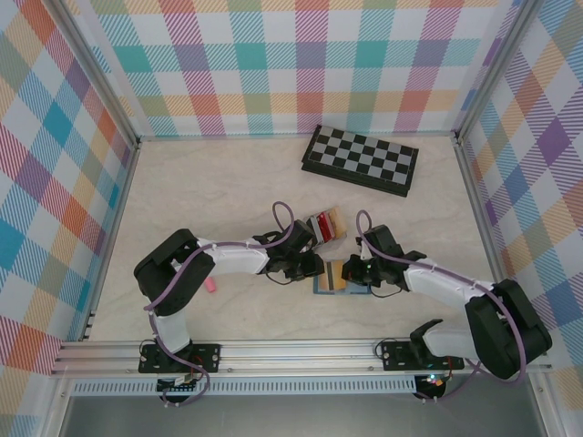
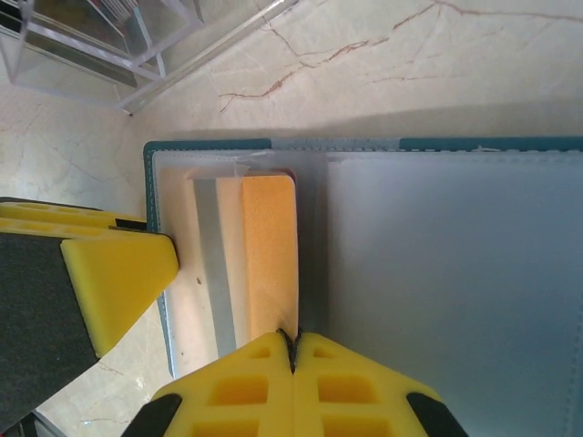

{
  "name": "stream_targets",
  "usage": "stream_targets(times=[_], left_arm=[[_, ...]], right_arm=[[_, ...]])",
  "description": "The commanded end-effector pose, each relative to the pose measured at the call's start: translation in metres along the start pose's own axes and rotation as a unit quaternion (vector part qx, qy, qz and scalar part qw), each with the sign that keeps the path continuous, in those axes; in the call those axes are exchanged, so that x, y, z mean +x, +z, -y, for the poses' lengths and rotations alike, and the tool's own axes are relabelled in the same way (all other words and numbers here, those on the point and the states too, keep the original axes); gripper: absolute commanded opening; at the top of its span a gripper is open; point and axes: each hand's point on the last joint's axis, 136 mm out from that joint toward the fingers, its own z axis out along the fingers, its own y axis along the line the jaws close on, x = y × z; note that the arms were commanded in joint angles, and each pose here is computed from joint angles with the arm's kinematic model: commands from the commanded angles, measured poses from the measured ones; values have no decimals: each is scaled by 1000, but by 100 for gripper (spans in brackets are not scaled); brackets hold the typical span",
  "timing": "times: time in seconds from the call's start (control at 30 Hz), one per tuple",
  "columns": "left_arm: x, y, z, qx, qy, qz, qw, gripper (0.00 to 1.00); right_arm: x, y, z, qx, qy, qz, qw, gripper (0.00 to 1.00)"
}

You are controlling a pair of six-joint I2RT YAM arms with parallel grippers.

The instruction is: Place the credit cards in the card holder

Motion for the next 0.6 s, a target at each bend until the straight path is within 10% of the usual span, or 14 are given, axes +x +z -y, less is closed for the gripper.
stream_targets(times=[0.0,0.57], left_arm=[[13,6,-18,-34,-1,-17,999,27],[10,3,-11,-20,0,-11,1000,30]], right_arm=[[0,-6,18,45,9,14,999,1],[5,13,-20,-57,21,-32,998,12]])
